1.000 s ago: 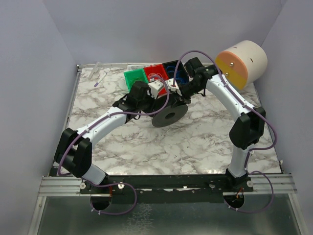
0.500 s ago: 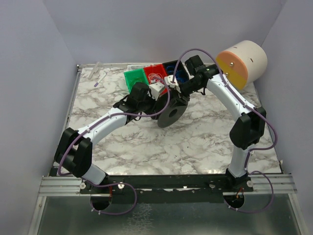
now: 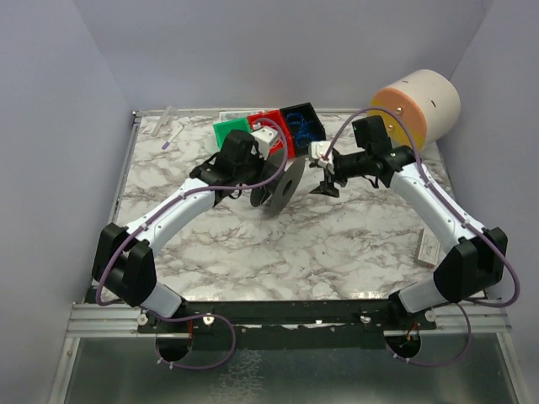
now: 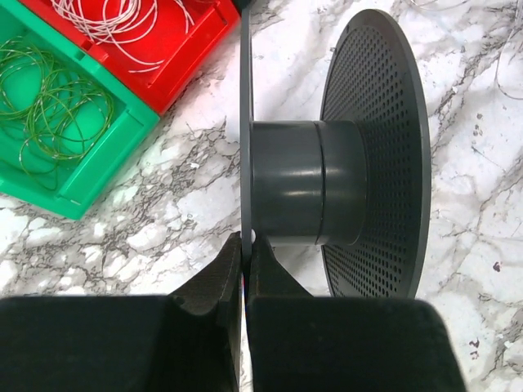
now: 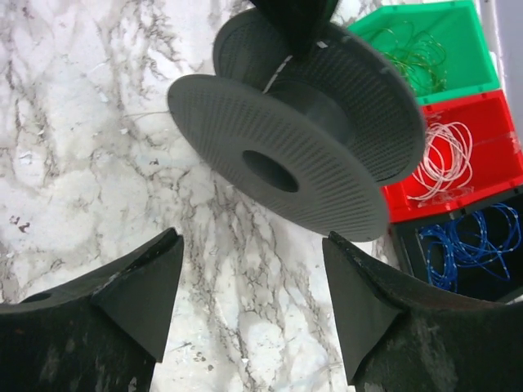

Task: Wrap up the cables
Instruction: Place the cable on the cable reel.

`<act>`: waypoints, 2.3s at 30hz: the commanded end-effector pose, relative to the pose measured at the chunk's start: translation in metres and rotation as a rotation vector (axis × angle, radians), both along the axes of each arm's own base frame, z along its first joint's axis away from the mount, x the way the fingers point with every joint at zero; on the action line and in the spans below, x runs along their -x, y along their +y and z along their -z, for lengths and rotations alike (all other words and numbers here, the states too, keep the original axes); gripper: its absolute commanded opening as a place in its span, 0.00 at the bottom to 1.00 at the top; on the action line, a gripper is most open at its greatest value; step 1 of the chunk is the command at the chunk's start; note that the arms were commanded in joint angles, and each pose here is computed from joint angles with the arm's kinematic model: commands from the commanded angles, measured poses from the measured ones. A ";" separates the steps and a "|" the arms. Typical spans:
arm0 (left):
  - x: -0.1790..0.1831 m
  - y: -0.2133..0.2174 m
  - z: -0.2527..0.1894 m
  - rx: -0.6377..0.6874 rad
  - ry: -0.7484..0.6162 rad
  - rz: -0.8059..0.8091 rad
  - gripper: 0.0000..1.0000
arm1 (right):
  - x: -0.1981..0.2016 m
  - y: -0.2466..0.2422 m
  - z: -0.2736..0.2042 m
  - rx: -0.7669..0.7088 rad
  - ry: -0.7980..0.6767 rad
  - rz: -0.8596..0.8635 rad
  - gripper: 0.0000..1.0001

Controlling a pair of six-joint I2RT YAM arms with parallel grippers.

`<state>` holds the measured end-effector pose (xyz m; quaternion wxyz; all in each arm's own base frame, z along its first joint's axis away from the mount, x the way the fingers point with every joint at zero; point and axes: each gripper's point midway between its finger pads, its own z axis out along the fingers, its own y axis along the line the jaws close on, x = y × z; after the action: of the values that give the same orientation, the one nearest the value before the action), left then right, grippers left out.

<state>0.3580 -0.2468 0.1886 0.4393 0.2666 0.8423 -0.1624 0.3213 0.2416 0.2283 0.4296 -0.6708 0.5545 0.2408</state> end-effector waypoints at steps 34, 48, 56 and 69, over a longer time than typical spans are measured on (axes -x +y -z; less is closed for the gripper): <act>-0.009 -0.020 0.026 0.006 0.119 0.025 0.17 | 0.027 0.002 0.073 -0.030 0.040 -0.078 0.75; -0.014 -0.024 0.021 -0.015 0.090 0.069 0.08 | -0.006 0.005 0.016 0.030 -0.104 -0.118 0.80; -0.011 -0.027 0.016 0.005 0.086 0.092 0.00 | 0.008 -0.011 0.036 0.100 -0.089 -0.116 0.81; -0.008 -0.032 -0.070 0.149 -0.037 0.078 0.00 | 0.044 -0.012 0.106 0.078 0.042 -0.198 0.79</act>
<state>0.3714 -0.2696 0.1997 0.4124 0.2785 0.8459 -0.1917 0.2836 0.2235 0.1375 0.3623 -0.7330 0.5208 0.2453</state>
